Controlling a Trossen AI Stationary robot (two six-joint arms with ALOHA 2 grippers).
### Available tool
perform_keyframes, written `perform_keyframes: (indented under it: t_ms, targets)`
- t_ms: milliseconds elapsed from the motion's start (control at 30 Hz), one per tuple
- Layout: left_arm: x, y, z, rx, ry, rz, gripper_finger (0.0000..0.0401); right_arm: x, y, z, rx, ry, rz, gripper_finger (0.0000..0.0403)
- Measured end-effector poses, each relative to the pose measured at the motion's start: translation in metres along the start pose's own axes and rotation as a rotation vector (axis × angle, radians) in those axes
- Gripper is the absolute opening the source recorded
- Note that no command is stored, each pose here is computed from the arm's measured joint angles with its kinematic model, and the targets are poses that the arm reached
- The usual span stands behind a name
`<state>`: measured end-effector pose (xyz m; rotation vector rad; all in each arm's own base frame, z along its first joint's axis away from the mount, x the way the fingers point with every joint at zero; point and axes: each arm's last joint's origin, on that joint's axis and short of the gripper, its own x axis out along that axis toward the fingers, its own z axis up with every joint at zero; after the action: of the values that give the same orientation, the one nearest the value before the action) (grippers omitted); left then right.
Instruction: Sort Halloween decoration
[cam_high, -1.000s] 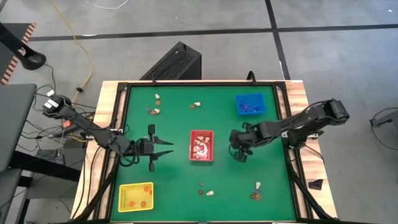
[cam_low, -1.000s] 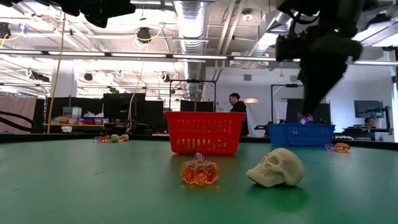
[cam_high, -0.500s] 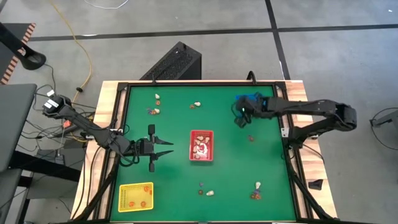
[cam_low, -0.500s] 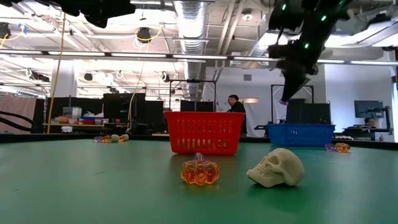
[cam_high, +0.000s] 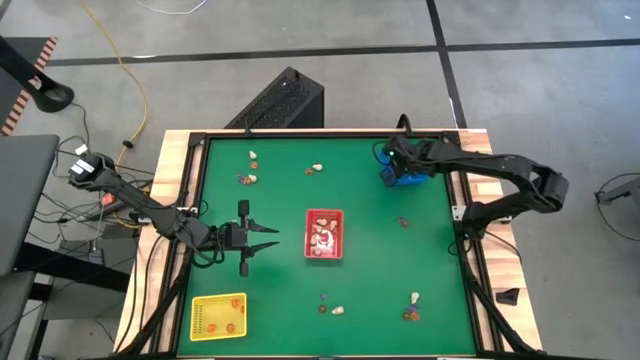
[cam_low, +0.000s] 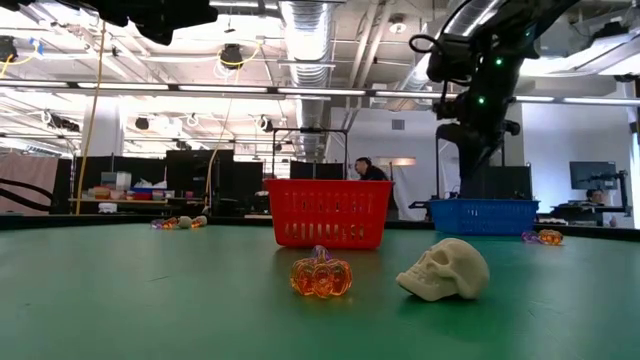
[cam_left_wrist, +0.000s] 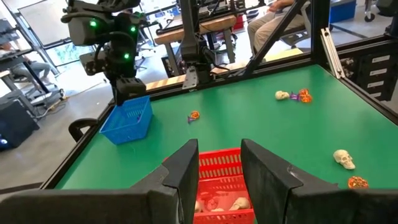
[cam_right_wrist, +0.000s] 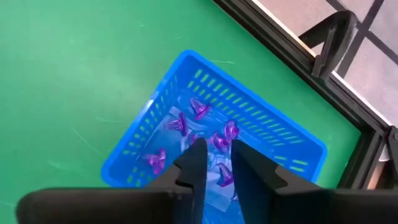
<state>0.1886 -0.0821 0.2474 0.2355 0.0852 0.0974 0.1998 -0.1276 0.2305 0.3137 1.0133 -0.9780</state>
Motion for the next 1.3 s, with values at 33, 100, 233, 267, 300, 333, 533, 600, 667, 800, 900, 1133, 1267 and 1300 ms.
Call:
perform_keyframes:
  t_ms: [33,100,233,267,300,333,533,600,667,800,900,1133,1267,1300]
  targets:
    - [0.000,0.000,0.000,0.003,0.000,0.000,0.0109,-0.002,0.000,0.000,0.003,0.001,0.014,0.0114]
    - [0.000,0.000,0.000,0.007,0.000,0.000,0.0109,-0.006,0.002,-0.004,0.018,0.028,0.077,0.0120]
    - [0.000,0.000,0.000,0.007,0.000,0.000,0.0109,-0.018,0.020,-0.020,0.029,0.173,0.275,0.0124]
    - [0.000,0.000,0.000,0.007,0.000,0.000,0.0109,-0.023,0.027,-0.025,0.016,0.212,0.312,0.0124]
    - [0.000,0.000,0.000,0.008,0.001,0.000,0.0109,-0.028,0.035,-0.032,-0.007,0.244,0.337,0.0123]
    - [0.000,0.000,0.000,0.007,0.001,0.000,0.0109,-0.033,0.042,-0.038,-0.030,0.271,0.349,0.0122]
    - [0.000,-0.001,-0.002,-0.050,0.016,-0.009,0.0109,-0.065,0.078,-0.079,-0.146,0.348,0.365,0.0122]
    - [0.000,-0.001,-0.002,-0.070,0.018,-0.009,0.0109,-0.073,0.086,-0.089,-0.170,0.321,0.355,0.0122]
    - [0.000,-0.001,-0.002,-0.094,0.018,-0.009,0.0109,-0.081,0.092,-0.098,-0.181,0.300,0.352,0.0122]
    - [0.000,-0.001,-0.002,-0.111,0.020,-0.010,0.0109,-0.096,0.101,-0.119,-0.171,0.335,0.378,0.0122]
    - [0.000,-0.001,-0.004,-0.101,0.036,-0.013,0.0109,-0.110,0.109,-0.138,-0.147,0.395,0.426,0.0122]
    - [0.000,-0.001,-0.005,-0.099,0.048,-0.015,0.0109,-0.141,0.120,-0.180,-0.048,0.445,0.516,0.0122]
    - [0.000,-0.001,-0.005,-0.102,0.048,-0.015,0.0109,-0.153,0.129,-0.201,-0.124,0.448,0.590,0.0122]
    - [0.000,-0.001,-0.005,-0.103,0.048,-0.015,0.0109,-0.155,0.131,-0.206,-0.173,0.434,0.614,0.0122]
